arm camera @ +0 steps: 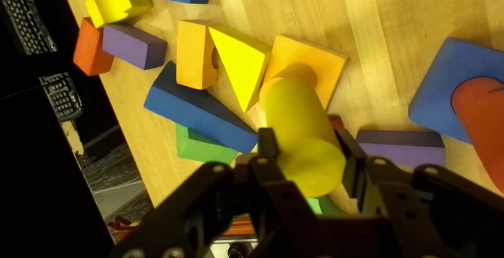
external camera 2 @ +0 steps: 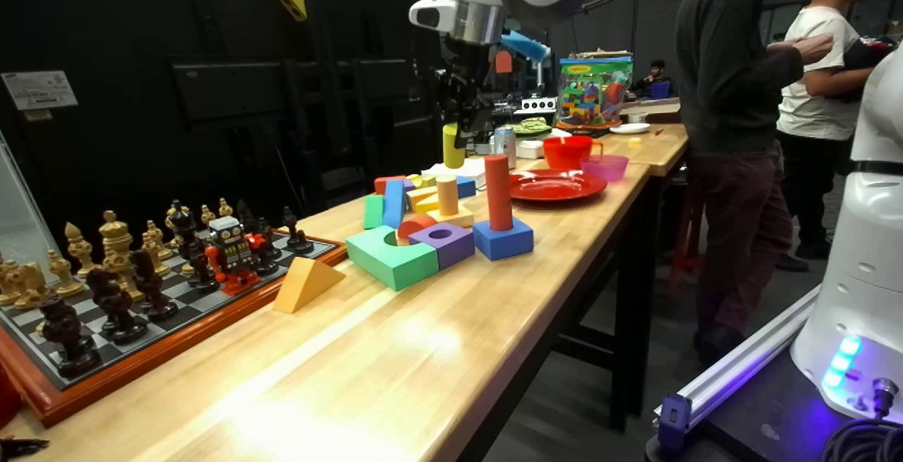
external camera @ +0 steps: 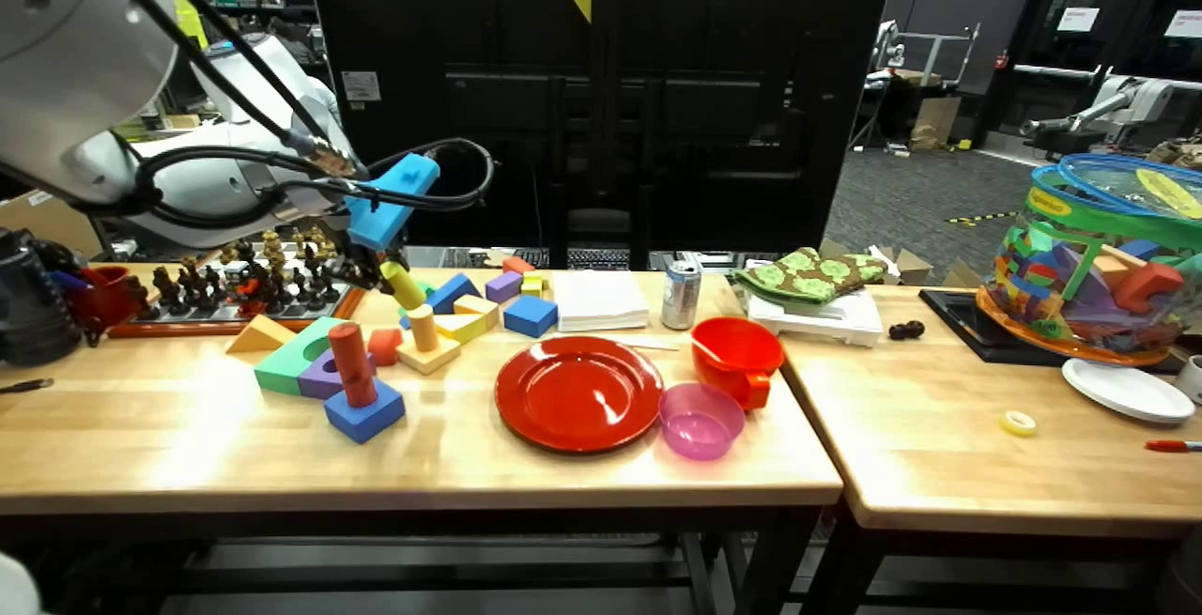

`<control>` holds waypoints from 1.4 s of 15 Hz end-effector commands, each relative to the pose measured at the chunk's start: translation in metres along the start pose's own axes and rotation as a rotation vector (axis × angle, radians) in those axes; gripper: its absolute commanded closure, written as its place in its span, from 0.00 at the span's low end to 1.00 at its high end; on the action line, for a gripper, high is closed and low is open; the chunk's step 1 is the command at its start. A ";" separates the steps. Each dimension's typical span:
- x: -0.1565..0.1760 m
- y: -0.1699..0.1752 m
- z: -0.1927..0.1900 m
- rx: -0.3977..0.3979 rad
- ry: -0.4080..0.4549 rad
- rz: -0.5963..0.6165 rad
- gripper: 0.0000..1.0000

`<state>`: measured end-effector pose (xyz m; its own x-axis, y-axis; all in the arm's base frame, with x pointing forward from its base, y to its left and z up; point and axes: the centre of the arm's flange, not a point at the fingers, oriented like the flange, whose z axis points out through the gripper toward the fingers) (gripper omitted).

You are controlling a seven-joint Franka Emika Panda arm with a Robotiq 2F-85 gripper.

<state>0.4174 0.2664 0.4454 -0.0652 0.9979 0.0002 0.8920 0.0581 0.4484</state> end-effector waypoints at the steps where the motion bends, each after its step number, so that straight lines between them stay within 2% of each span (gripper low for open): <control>1: 0.012 -0.014 -0.012 -0.077 -0.009 -0.043 0.84; 5: 0.029 -0.021 -0.010 -0.091 0.030 -0.111 0.84; 13: 0.067 -0.044 -0.009 0.005 0.124 -0.216 0.84; 21: 0.069 -0.045 -0.003 0.204 0.158 -0.225 0.84</control>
<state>0.3640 0.3370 0.4219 -0.3119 0.9483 0.0587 0.9031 0.2767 0.3285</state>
